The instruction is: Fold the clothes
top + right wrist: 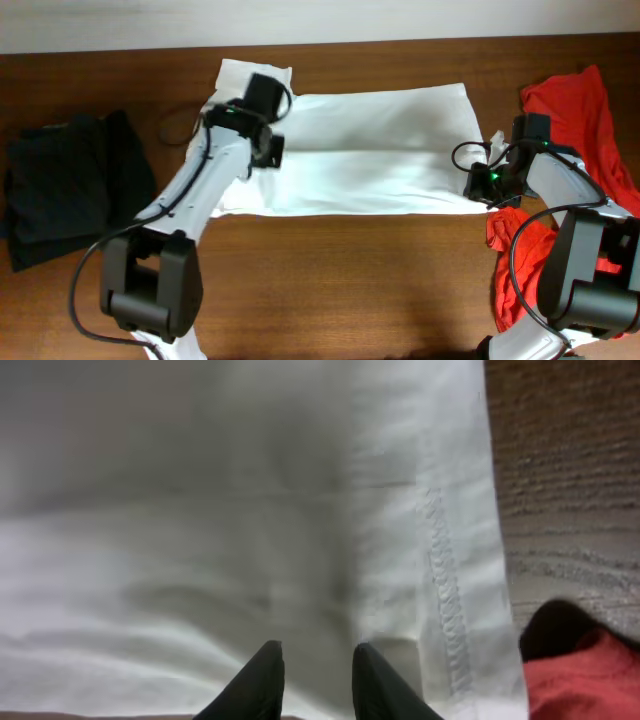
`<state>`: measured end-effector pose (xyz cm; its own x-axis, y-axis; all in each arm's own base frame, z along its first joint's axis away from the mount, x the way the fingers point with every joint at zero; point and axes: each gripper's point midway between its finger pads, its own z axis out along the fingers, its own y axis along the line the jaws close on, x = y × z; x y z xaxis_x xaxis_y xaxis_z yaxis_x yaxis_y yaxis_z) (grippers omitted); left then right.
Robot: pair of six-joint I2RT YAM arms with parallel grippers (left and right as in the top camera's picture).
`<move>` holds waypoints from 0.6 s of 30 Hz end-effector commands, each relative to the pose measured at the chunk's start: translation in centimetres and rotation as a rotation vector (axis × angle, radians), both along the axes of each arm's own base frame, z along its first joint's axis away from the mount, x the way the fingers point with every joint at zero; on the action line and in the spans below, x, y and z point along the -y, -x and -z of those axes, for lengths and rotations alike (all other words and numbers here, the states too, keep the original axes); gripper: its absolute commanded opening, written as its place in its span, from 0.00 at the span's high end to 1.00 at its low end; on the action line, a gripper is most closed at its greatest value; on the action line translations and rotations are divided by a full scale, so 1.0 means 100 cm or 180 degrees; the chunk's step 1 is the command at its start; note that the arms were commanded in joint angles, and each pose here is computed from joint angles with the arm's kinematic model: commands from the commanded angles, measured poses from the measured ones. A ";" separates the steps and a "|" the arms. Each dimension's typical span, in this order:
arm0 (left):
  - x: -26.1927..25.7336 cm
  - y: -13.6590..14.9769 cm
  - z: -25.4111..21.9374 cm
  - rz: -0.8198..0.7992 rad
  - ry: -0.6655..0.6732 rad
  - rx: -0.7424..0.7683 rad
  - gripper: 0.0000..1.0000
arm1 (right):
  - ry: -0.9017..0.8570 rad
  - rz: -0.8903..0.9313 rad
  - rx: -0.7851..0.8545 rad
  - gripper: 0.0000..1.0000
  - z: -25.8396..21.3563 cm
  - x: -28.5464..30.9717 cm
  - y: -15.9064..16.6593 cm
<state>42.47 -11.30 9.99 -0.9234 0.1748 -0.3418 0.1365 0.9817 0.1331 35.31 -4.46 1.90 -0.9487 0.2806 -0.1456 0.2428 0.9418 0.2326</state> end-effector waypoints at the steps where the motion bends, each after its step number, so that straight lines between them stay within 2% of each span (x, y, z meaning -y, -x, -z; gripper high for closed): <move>1: -0.009 -0.035 -0.014 -0.0133 0.0031 0.0485 0.50 | 0.0001 -0.0007 -0.0052 0.73 0.004 -0.002 0.003; 2: -0.010 -0.041 -0.010 -0.0155 0.0045 0.0529 0.39 | 0.0001 -0.0006 -0.0052 0.73 0.004 -0.002 0.003; 3: -0.013 -0.043 -0.003 -0.0182 0.0043 0.0495 0.32 | 0.0000 -0.0006 -0.0054 0.73 0.004 -0.002 0.004; 4: -0.018 -0.040 0.004 -0.0202 0.0014 0.0405 0.31 | 0.0000 -0.0006 -0.0055 0.73 0.004 -0.002 0.004; 8: -0.050 0.002 0.022 -0.0360 -0.0183 -0.0232 0.31 | 0.0001 -0.0006 -0.0052 0.73 0.004 -0.002 0.003; 10: -0.081 0.023 0.027 -0.0908 -0.0148 -0.0511 0.33 | 0.0000 -0.0006 -0.0053 0.73 0.004 -0.002 0.003; 11: -0.087 0.027 0.029 -0.1029 0.0055 -0.0611 0.36 | 0.0000 -0.0006 -0.0053 0.73 0.004 -0.002 0.003; 12: -0.080 0.028 0.031 -0.1054 0.0439 -0.0716 0.42 | 0.0000 -0.0006 -0.0053 0.73 0.004 -0.002 0.003; 14: -0.062 0.031 0.032 -0.1029 0.0956 -0.0877 0.44 | 0.0000 -0.0006 -0.0053 0.73 0.004 -0.002 0.003; 18: -0.049 0.036 0.034 -0.0874 0.1080 -0.0959 0.45 | 0.0000 -0.0006 -0.0053 0.73 0.004 -0.002 0.003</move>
